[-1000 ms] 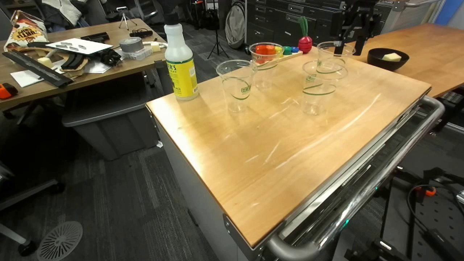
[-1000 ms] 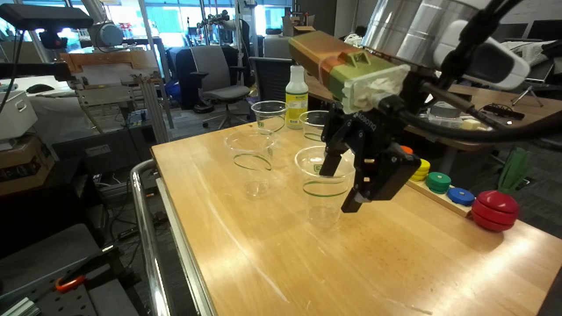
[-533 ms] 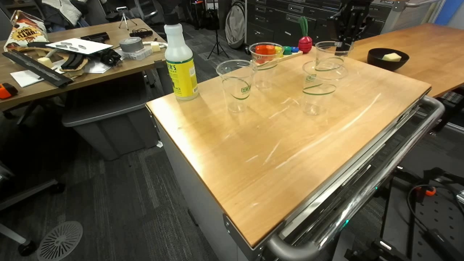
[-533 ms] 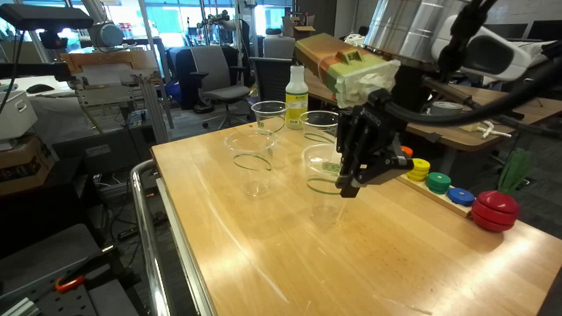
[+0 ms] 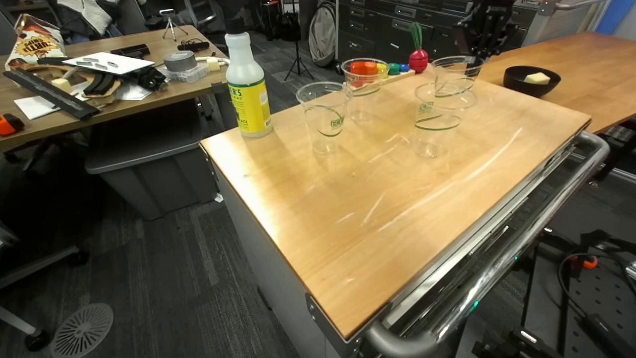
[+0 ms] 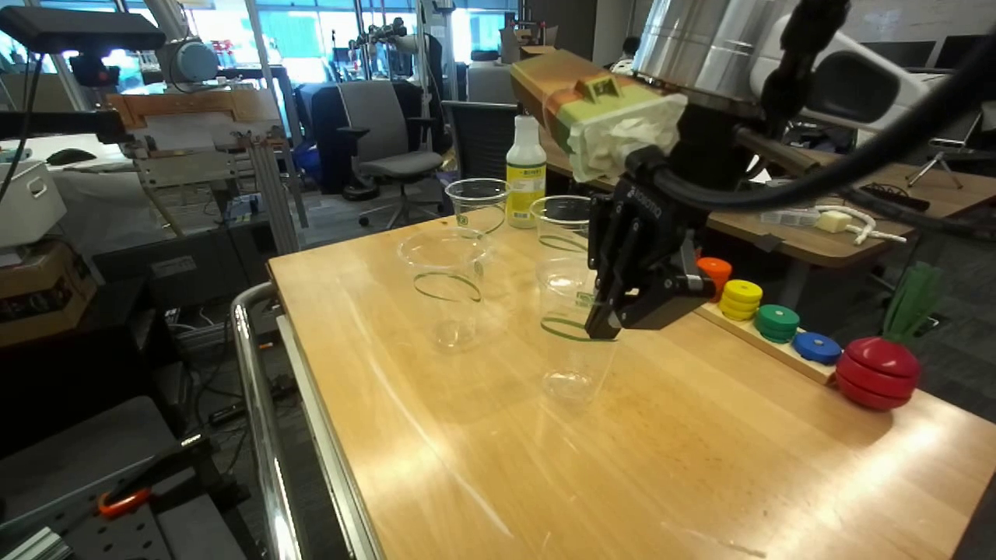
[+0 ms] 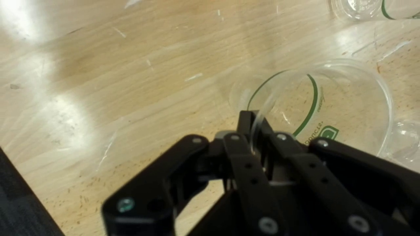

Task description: Pack the first disposable cup into the second then both into the third cup and put all into the fourth cup

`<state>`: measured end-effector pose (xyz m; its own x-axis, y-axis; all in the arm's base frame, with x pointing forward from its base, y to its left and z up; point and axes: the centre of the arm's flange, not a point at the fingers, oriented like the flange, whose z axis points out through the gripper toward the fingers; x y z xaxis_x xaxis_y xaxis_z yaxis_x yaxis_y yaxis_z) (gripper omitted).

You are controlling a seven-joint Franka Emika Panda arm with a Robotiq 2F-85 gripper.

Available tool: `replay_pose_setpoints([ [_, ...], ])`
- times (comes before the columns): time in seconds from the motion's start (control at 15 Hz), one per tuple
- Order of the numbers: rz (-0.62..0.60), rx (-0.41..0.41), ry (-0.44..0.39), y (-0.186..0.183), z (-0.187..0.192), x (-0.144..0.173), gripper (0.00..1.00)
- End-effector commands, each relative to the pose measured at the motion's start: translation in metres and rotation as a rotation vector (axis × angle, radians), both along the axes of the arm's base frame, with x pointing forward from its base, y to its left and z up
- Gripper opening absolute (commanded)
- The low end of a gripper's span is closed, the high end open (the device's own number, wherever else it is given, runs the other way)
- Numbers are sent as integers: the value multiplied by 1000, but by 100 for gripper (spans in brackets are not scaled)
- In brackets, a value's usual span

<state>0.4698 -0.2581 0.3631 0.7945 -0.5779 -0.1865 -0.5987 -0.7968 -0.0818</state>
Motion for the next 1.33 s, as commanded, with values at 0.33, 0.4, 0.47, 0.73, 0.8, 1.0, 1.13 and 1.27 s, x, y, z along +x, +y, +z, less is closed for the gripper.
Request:
replay_pose_setpoints([
  [0.33, 70, -95, -153, 60, 100, -51, 1],
  [0.4, 91, -108, -171, 70, 111, -56, 1],
  [0.47, 121, -121, -192, 82, 121, -59, 1],
  [0.73, 239, -114, -253, 124, 144, -66, 1],
  [0.8, 266, -107, -260, 132, 145, -68, 1],
  [1.0, 329, -83, -258, 149, 139, -69, 1],
  [1.13, 364, -56, -252, 150, 129, -64, 1],
  [1.27, 394, -13, -242, 148, 116, -58, 1],
])
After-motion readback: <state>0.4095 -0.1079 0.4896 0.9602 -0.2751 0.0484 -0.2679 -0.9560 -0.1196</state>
